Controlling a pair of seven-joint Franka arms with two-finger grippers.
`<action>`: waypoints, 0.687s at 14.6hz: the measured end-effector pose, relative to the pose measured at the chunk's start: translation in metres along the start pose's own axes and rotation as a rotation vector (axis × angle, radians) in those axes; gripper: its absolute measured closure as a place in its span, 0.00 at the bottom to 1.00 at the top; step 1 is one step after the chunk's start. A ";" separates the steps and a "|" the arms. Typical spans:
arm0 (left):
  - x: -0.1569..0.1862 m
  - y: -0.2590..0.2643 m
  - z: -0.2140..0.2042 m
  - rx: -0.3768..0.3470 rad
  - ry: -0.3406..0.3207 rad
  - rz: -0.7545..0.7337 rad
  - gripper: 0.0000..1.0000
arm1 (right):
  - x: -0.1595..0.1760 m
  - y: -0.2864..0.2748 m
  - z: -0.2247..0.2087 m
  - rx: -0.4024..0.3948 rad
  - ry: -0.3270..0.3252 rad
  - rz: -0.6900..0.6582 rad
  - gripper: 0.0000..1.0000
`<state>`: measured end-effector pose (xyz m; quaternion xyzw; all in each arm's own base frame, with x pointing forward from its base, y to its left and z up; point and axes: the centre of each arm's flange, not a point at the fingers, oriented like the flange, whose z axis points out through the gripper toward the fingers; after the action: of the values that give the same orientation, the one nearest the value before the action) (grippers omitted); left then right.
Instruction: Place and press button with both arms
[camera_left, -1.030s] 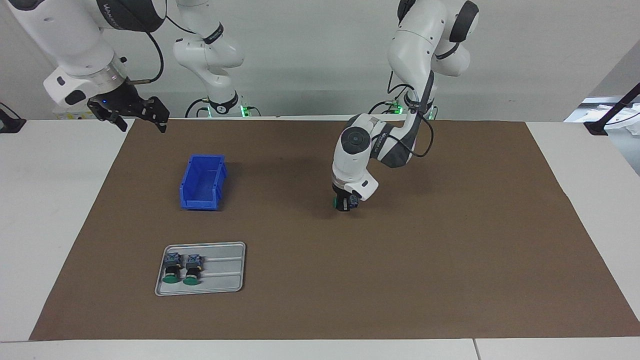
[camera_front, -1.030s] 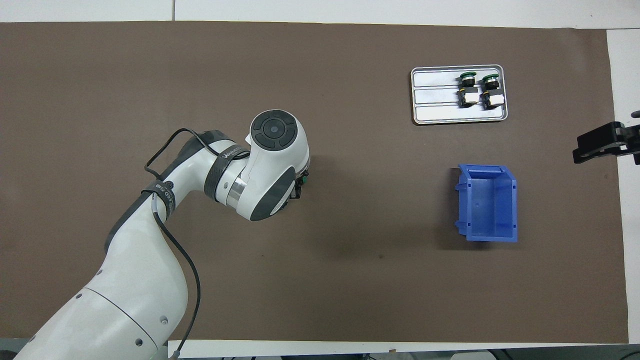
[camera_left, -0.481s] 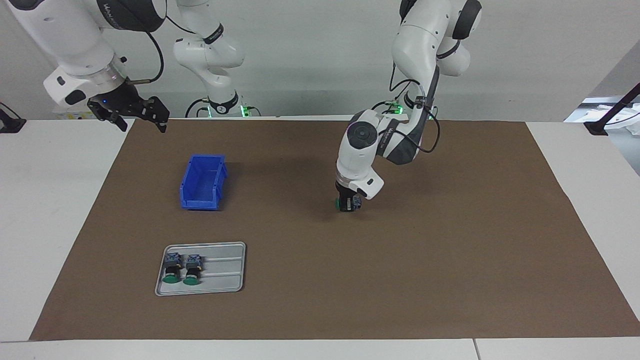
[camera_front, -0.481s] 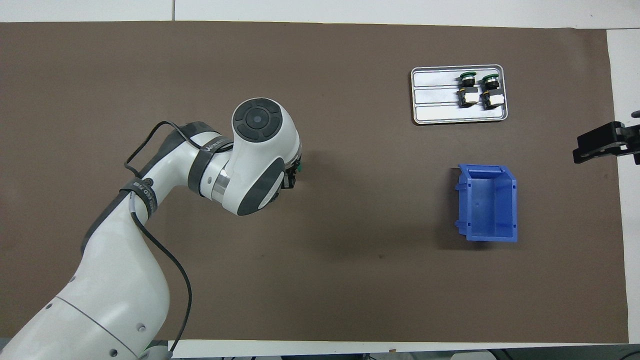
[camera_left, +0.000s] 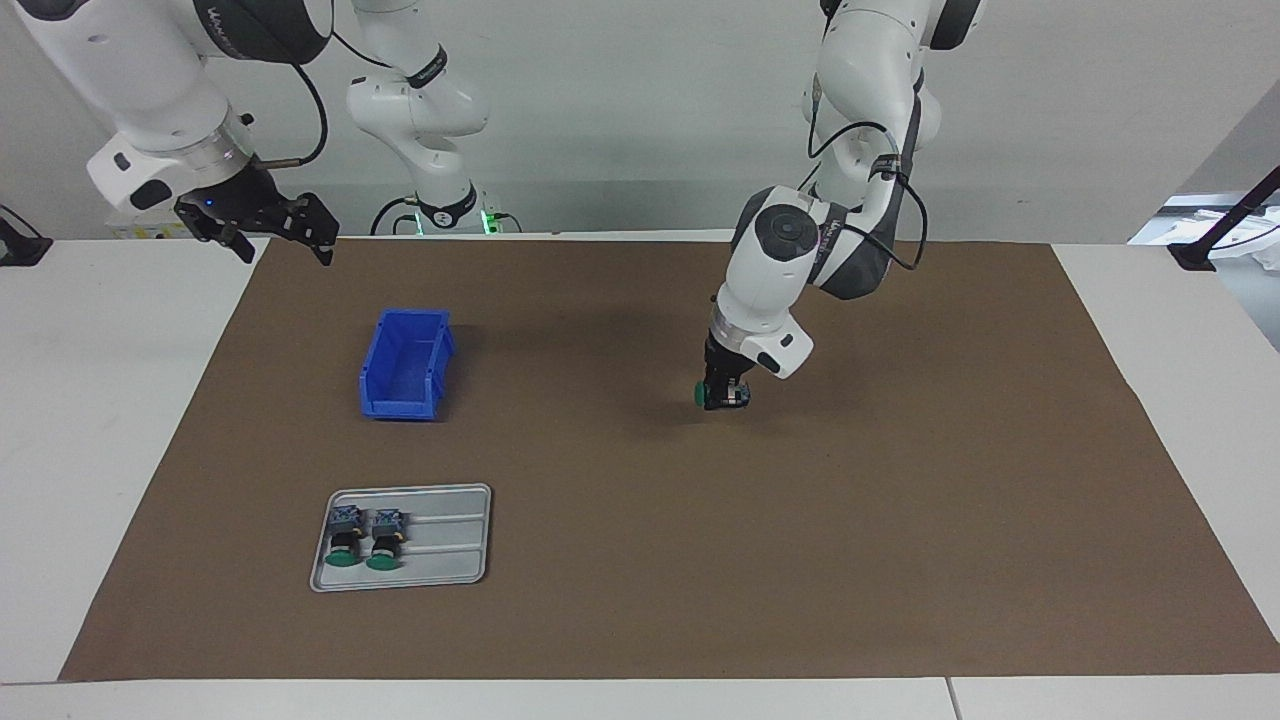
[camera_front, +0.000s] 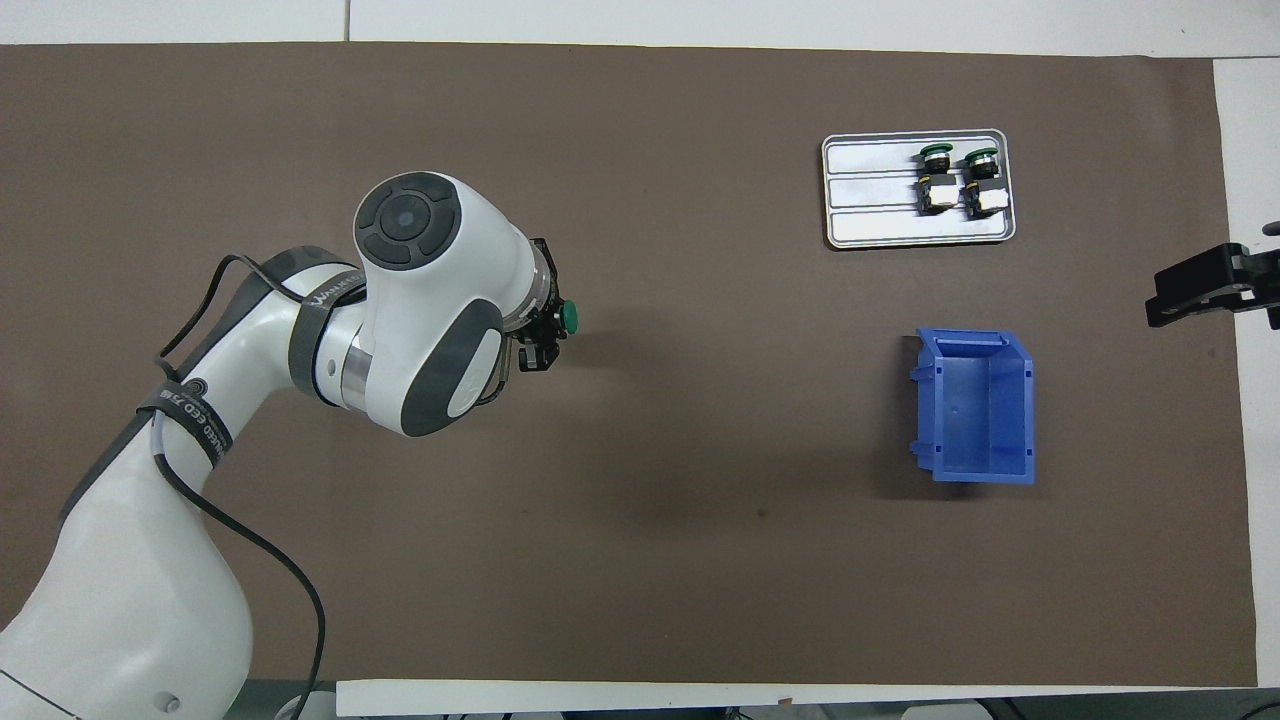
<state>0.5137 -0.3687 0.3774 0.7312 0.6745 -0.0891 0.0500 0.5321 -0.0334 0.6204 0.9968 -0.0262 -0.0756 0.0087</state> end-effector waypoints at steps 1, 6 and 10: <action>0.006 0.002 0.001 0.015 -0.031 0.004 0.68 | 0.000 0.000 0.000 0.000 0.000 0.000 0.00; 0.036 0.007 0.008 0.072 -0.232 0.109 0.68 | 0.000 0.000 0.000 0.000 0.000 0.000 0.00; 0.059 -0.001 0.014 0.078 -0.348 0.163 0.68 | 0.000 0.000 0.000 0.000 0.000 0.000 0.00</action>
<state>0.5163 -0.3134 0.3521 0.7585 0.5901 -0.2358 0.1444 0.5321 -0.0334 0.6204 0.9968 -0.0261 -0.0756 0.0087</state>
